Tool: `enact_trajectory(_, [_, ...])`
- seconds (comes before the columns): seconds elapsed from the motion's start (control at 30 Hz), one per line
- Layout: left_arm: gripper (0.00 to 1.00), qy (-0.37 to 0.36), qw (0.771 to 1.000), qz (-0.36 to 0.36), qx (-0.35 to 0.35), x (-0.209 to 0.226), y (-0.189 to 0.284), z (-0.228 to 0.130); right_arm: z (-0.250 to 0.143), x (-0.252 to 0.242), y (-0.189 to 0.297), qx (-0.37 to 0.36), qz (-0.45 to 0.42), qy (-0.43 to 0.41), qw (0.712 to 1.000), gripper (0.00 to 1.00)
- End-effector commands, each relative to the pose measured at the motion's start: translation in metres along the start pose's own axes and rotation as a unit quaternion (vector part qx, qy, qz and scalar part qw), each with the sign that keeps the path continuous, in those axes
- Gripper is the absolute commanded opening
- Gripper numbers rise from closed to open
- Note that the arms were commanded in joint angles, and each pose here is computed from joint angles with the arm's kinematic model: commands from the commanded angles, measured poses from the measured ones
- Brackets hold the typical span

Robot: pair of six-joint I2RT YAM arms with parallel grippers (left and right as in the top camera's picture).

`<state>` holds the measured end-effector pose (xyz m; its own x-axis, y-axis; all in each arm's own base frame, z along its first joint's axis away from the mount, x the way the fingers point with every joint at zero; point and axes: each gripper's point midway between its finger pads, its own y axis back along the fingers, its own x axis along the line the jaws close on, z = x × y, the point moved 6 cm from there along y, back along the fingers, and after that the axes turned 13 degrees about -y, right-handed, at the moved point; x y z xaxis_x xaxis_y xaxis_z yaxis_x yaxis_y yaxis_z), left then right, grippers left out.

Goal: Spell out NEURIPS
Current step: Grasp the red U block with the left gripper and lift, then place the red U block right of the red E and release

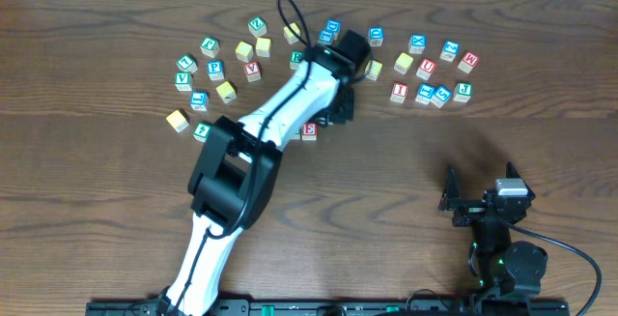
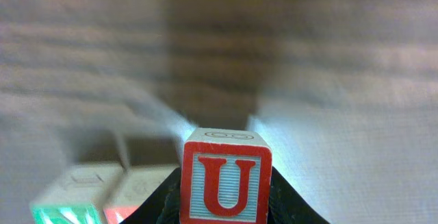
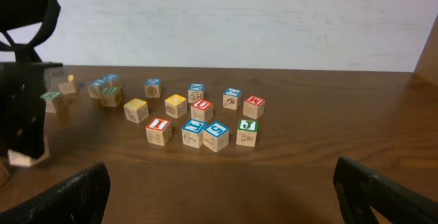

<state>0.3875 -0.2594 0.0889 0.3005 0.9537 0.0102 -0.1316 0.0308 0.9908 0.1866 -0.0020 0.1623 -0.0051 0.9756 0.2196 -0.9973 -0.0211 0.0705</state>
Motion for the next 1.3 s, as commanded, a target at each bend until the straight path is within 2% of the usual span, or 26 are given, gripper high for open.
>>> enact_trajectory(0.0, [0.31,-0.005,1.0,-0.003,0.012,-0.01,0.01,-0.009,0.0,0.0,0.0,-0.001,0.0,-0.005,1.0,0.99])
enact_trajectory(0.3, [0.31,-0.007,0.999,0.004,0.033,-0.009,0.01,-0.018,0.0,0.0,0.0,-0.001,0.0,-0.005,1.0,0.99])
enact_trajectory(0.57, [0.31,0.013,0.999,0.046,0.007,0.0,0.008,-0.011,0.0,0.0,0.0,-0.001,0.0,-0.005,1.0,0.99])
enact_trajectory(1.13, [0.32,0.032,0.998,0.047,0.006,0.001,-0.004,-0.013,0.0,0.0,0.0,-0.001,0.0,-0.005,1.0,0.99])
enact_trajectory(1.2, [0.34,0.034,0.998,0.047,0.006,0.001,-0.004,-0.013,0.0,0.0,0.0,-0.001,0.0,-0.005,1.0,0.99])
enact_trajectory(1.23, [0.42,0.036,0.998,0.047,0.006,0.001,-0.004,-0.013,0.0,0.0,0.0,-0.001,0.0,-0.005,1.0,0.99])
enact_trajectory(1.27, [0.45,0.036,0.998,0.044,0.007,0.0,-0.004,-0.013,0.0,0.0,0.0,-0.001,0.0,-0.005,1.0,0.99])
